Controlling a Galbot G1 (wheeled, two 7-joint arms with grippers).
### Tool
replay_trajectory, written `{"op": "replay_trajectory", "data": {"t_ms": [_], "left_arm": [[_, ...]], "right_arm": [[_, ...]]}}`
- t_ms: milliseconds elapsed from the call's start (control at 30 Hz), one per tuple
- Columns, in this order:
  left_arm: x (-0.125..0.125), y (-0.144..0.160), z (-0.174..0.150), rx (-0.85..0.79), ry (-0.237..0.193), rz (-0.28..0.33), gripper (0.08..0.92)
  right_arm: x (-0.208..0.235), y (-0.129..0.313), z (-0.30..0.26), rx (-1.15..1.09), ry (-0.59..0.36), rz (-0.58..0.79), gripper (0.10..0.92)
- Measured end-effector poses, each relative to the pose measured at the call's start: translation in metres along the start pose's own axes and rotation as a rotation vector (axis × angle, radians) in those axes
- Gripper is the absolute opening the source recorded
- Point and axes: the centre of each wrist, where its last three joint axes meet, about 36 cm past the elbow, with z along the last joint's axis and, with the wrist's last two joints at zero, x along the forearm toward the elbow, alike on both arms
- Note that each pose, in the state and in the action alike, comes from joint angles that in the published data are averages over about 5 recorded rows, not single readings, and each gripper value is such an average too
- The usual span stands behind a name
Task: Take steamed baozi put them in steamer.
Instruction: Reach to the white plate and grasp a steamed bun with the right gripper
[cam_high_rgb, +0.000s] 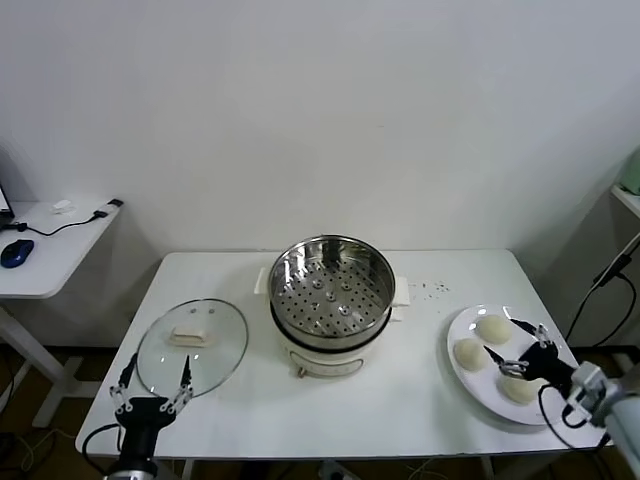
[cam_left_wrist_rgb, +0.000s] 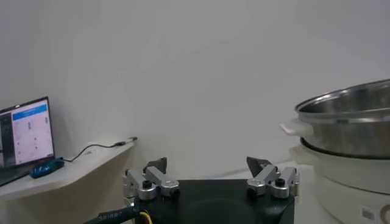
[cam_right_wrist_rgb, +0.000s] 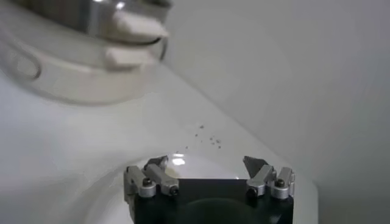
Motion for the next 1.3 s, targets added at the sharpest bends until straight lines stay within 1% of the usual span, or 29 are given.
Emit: {"op": "replay_trajectory", "data": {"t_ms": [200, 333, 433, 633, 833, 1067, 1300], "left_arm": [[-0.003, 0.002, 0.000, 0.003, -0.005, -0.010, 0.823], [-0.006, 0.003, 0.000, 0.010, -0.004, -0.015, 0.823], [-0.008, 0.003, 0.001, 0.011, 0.000, -0.017, 0.823], [-0.009, 0.006, 0.003, 0.007, 0.013, -0.025, 0.823], [-0.007, 0.008, 0.007, 0.002, 0.027, -0.027, 0.823], [-0.004, 0.010, 0.011, -0.003, 0.040, -0.028, 0.823], [-0.004, 0.012, 0.014, -0.008, 0.046, -0.029, 0.823]], "right_arm": [[-0.009, -0.060, -0.010, 0.178, 0.159, -0.174, 0.823], [-0.020, -0.088, -0.013, 0.245, 0.252, -0.263, 0.823], [-0.034, -0.105, -0.018, 0.278, 0.302, -0.321, 0.823], [-0.072, -0.132, -0.040, 0.334, 0.369, -0.419, 0.823], [-0.106, -0.147, -0.064, 0.381, 0.421, -0.479, 0.823], [-0.133, -0.154, -0.080, 0.413, 0.474, -0.522, 0.823], [-0.148, -0.151, -0.082, 0.417, 0.510, -0.555, 0.823]]}}
